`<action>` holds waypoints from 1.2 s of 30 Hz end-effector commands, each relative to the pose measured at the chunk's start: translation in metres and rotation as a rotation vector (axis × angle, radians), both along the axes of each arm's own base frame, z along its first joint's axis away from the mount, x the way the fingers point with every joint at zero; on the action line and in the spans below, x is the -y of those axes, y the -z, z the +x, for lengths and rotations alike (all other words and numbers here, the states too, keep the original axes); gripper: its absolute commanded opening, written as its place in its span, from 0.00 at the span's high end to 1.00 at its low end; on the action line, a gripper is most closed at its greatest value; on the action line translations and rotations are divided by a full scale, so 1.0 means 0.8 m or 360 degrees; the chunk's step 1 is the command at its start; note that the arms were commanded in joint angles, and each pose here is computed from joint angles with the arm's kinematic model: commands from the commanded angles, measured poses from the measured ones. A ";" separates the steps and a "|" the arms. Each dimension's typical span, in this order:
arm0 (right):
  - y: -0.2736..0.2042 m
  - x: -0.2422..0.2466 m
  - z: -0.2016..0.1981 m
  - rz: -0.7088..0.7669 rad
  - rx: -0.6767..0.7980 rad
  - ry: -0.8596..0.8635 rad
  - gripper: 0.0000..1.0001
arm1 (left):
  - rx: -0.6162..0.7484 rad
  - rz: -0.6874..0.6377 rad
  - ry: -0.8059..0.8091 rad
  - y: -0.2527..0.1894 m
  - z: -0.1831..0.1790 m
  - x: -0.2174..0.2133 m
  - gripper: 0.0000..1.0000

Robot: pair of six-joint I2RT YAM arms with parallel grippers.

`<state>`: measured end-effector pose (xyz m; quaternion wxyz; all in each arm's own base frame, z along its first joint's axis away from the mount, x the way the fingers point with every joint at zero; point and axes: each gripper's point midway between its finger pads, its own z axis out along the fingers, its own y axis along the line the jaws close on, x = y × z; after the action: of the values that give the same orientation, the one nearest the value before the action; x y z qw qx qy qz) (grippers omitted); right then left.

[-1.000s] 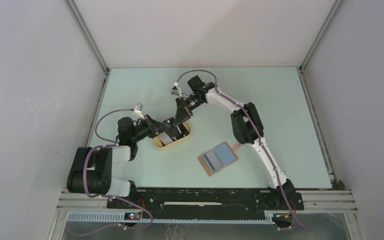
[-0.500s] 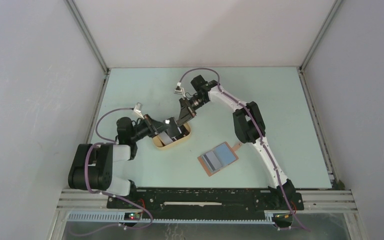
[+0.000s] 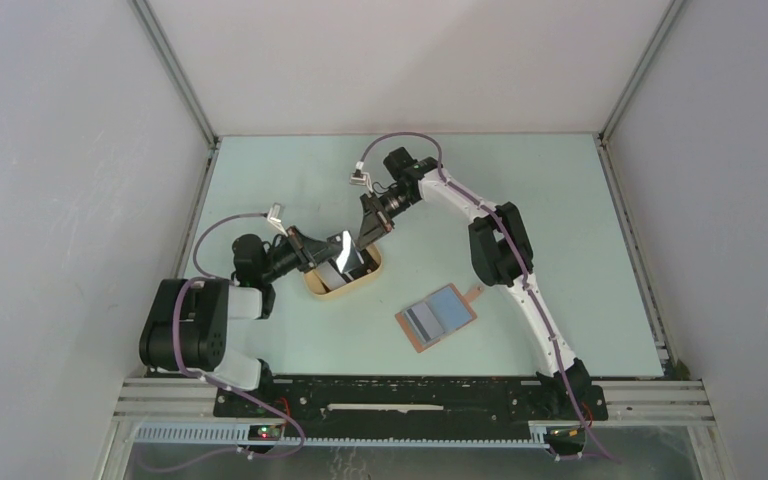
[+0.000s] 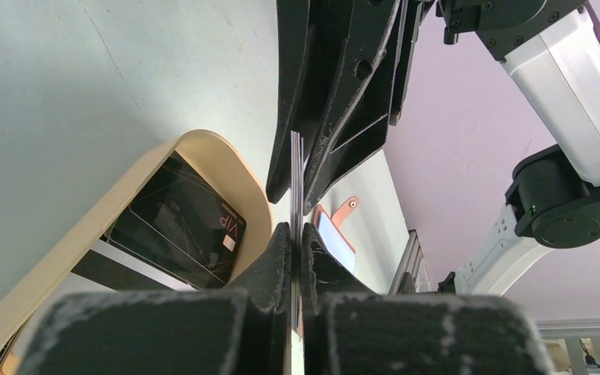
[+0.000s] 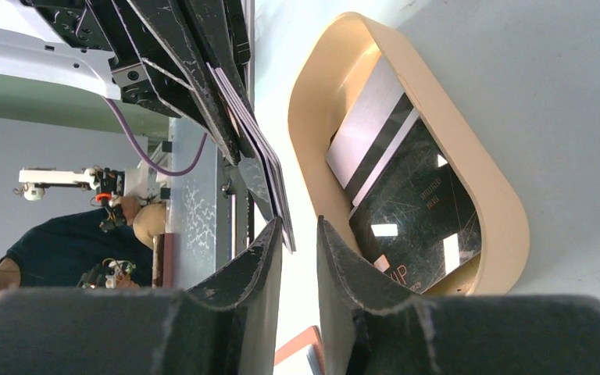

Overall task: Put the credit cards into the card holder
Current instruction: Place the credit card in the storage box.

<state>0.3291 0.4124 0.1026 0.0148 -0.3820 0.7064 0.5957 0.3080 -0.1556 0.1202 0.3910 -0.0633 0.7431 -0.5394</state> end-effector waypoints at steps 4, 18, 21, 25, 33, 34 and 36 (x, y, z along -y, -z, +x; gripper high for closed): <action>-0.026 -0.014 0.002 -0.0034 0.0117 0.0047 0.71 | 0.0091 -0.0034 0.0047 -0.017 0.001 0.002 1.00; -0.033 -0.022 -0.001 -0.0063 0.0130 0.0065 0.56 | 0.0004 -0.0036 -0.0006 -0.006 0.008 -0.001 1.00; -0.036 -0.024 -0.002 -0.0066 0.0133 0.0069 0.51 | -0.0048 0.0016 -0.0047 0.003 0.011 -0.005 0.99; -0.037 -0.026 -0.003 -0.0063 0.0119 0.0072 0.50 | -0.0084 0.0051 -0.0053 0.008 0.013 -0.006 0.98; -0.063 -0.012 -0.001 0.0090 0.0070 0.0021 0.47 | 0.0021 0.0043 0.0009 -0.005 0.006 -0.001 1.00; -0.068 -0.010 -0.004 0.0121 0.0072 0.0001 0.47 | 0.0059 0.0033 0.0025 -0.010 0.005 0.000 1.00; -0.072 -0.009 -0.010 0.0157 0.0072 -0.0030 0.46 | 0.0099 0.0012 0.0065 -0.017 0.002 0.004 1.00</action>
<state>0.3346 0.4184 0.0925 0.0139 -0.3617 0.7402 0.5667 0.3089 -0.1506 0.1081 0.3731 -0.0897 0.7581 -0.5273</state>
